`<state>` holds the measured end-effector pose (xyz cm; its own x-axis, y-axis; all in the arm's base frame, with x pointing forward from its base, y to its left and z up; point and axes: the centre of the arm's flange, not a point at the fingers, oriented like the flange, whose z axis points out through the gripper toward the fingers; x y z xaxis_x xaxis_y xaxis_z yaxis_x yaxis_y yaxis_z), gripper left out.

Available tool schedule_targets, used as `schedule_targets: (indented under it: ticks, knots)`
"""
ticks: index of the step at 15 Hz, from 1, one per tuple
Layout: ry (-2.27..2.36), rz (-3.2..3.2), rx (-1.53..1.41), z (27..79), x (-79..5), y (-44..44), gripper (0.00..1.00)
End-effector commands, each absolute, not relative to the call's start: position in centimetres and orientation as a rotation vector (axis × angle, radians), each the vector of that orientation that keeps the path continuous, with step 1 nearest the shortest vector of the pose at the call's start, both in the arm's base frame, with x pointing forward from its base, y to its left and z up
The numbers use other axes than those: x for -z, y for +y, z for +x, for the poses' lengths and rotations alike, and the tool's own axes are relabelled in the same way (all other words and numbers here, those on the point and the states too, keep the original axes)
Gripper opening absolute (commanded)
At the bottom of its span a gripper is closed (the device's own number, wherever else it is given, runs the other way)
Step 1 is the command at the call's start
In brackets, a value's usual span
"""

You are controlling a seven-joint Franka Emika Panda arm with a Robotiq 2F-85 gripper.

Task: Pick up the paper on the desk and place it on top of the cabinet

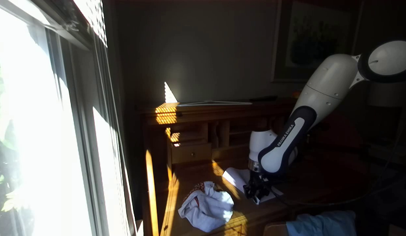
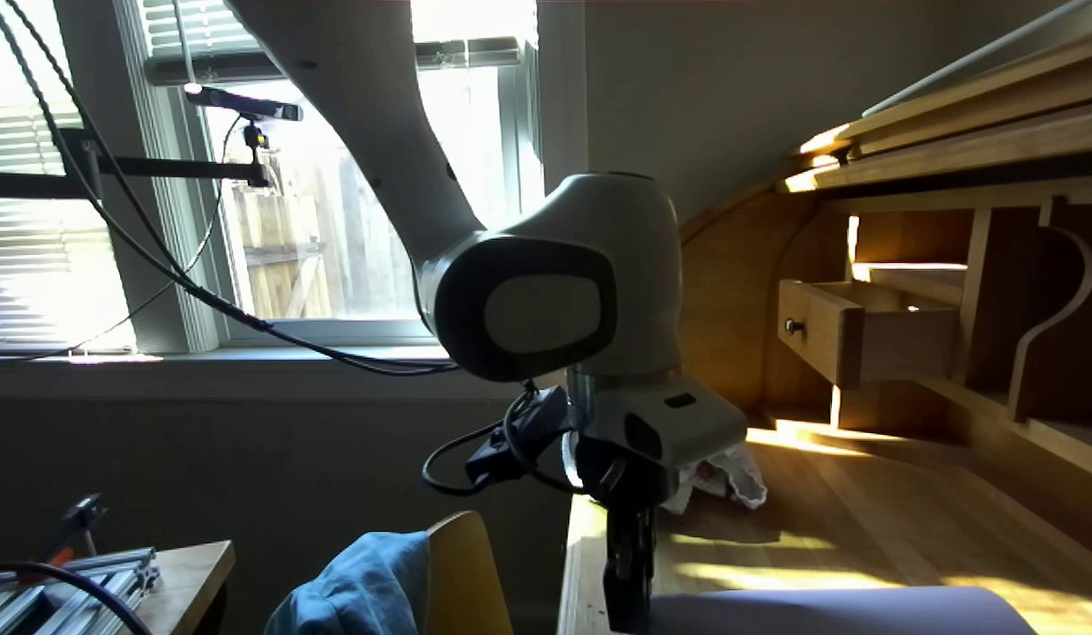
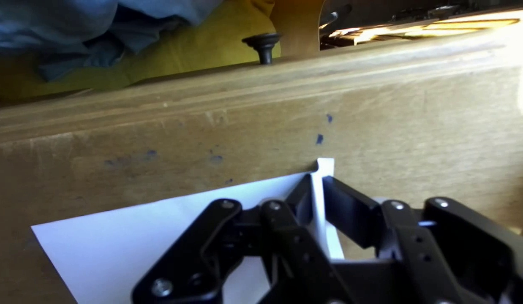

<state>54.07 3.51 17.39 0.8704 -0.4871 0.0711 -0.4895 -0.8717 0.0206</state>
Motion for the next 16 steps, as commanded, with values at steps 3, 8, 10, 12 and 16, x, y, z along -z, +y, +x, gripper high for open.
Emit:
schedule_targets:
  ticks: [3,8,10,12,16]
  knots:
    - [-0.794,2.947,-0.087,53.8,-18.6,4.7,0.03]
    - [-0.816,2.835,-0.034,52.4,-21.1,6.5,0.03]
    - [-0.819,2.810,-0.039,52.1,-22.3,7.4,0.03]
    - [-0.836,2.796,-0.031,51.9,-23.6,8.1,0.03]
    - [-0.851,2.762,-0.013,50.8,-26.2,10.5,0.03]
